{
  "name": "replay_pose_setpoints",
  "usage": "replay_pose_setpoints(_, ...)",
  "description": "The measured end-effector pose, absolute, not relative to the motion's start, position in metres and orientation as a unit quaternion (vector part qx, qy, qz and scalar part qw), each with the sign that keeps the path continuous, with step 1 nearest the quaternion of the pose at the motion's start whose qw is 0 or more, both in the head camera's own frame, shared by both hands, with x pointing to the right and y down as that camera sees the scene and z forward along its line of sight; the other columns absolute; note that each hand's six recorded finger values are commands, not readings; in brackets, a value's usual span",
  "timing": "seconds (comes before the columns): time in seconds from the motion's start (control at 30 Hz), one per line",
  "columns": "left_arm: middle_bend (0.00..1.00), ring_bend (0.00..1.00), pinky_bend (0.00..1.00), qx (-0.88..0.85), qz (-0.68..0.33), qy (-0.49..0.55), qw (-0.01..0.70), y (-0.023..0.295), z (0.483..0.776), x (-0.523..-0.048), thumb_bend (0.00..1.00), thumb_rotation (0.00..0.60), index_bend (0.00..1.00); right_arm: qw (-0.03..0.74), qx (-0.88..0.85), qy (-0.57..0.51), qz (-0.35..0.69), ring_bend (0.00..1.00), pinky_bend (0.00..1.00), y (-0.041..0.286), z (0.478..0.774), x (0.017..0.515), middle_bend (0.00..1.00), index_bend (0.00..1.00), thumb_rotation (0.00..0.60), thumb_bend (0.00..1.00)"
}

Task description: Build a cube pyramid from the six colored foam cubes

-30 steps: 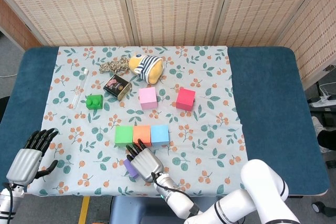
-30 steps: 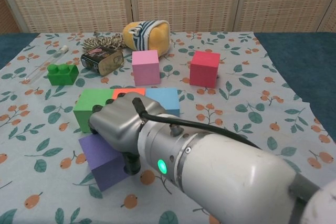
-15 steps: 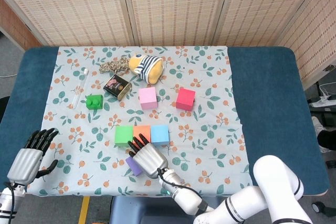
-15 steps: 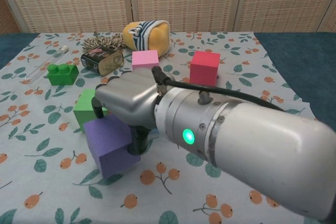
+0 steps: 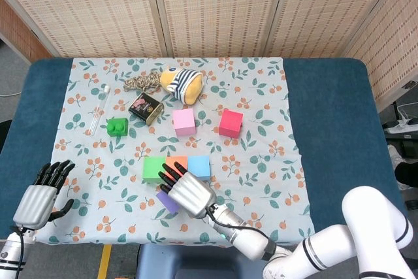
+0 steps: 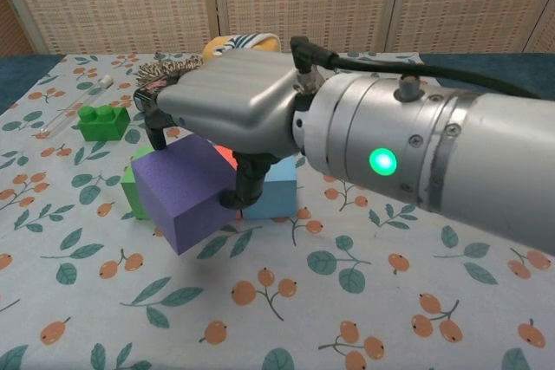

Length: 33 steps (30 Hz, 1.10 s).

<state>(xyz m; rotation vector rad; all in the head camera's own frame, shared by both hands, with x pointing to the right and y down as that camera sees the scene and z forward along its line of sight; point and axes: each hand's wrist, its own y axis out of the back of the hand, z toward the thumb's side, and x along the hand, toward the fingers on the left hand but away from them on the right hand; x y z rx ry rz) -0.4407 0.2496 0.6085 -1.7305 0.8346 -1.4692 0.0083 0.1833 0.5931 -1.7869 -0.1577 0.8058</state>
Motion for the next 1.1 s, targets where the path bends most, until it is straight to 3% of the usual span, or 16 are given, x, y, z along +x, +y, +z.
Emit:
replay_pose_setpoints(0.2, 0.04, 0.00, 0.05, -0.667, -0.578, 0.315, 0.348, 0.249, 0.617, -0.440, 0.35, 0.600, 0.00, 0.563, -0.768, -0.042, 0.301, 0.00, 0.19, 0.167, 0.599, -0.002, 0.13, 0.69, 0.600, 0.18)
replay_pose_setpoints(0.6, 0.04, 0.00, 0.05, -0.650, -0.604, 0.304, 0.347, 0.246, 0.632, -0.445, 0.35, 0.600, 0.00, 0.667, -0.707, -0.025, 0.233, 0.00, 0.24, 0.109, 0.586, -0.035, 0.13, 0.69, 0.600, 0.22)
replay_pose_setpoints(1.1, 0.03, 0.00, 0.05, -0.622, -0.621, 0.318, 0.356, 0.237, 0.638, -0.452, 0.35, 0.600, 0.00, 0.694, -0.686, 0.019, 0.216, 0.00, 0.27, 0.090, 0.605, -0.028, 0.13, 0.69, 0.600, 0.22)
